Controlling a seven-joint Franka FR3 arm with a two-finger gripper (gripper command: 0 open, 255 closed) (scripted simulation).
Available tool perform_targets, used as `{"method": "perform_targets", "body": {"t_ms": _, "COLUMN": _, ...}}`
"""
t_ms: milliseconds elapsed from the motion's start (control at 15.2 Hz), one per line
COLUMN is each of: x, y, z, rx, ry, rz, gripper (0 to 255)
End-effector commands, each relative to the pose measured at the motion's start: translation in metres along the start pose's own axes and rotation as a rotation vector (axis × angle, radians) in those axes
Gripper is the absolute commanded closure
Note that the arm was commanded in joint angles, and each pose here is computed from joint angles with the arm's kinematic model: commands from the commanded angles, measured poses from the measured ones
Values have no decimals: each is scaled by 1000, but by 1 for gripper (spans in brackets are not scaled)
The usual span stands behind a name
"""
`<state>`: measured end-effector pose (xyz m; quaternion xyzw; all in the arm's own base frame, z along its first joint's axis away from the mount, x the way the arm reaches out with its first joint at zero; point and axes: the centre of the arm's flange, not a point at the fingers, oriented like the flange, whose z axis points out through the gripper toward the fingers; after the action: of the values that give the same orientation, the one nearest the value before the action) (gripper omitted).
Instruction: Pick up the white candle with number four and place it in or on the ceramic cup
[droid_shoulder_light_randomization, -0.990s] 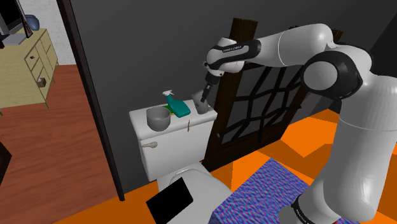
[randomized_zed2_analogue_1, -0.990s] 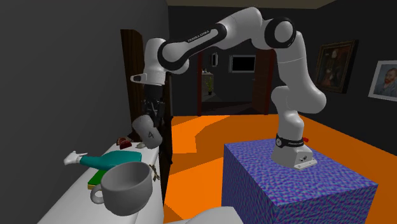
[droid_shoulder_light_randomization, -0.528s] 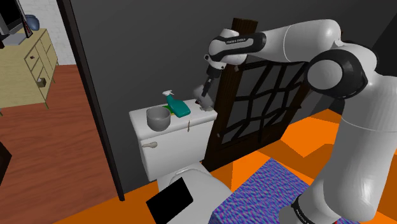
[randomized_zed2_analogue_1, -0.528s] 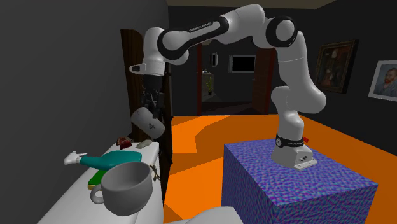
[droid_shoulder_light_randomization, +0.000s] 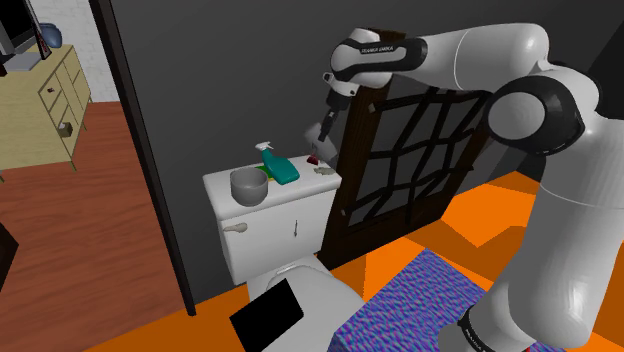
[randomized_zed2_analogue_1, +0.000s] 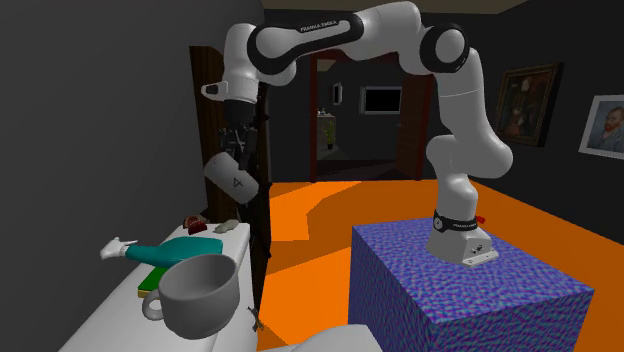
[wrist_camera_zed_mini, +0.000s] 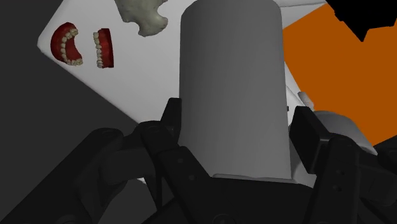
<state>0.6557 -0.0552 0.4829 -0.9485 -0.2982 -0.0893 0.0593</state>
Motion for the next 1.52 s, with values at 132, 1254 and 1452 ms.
{"method": "perform_targets", "body": {"t_ms": 132, "x": 4, "y": -1, "z": -21, "rx": 0, "ry": 0, "rz": 0, "gripper": 255}}
{"method": "perform_targets", "body": {"t_ms": 1254, "x": 127, "y": -124, "z": -22, "rx": 0, "ry": 0, "rz": 0, "gripper": 255}}
{"method": "perform_targets", "body": {"t_ms": 1452, "x": 155, "y": -152, "z": -18, "rx": 0, "ry": 0, "rz": 0, "gripper": 255}}
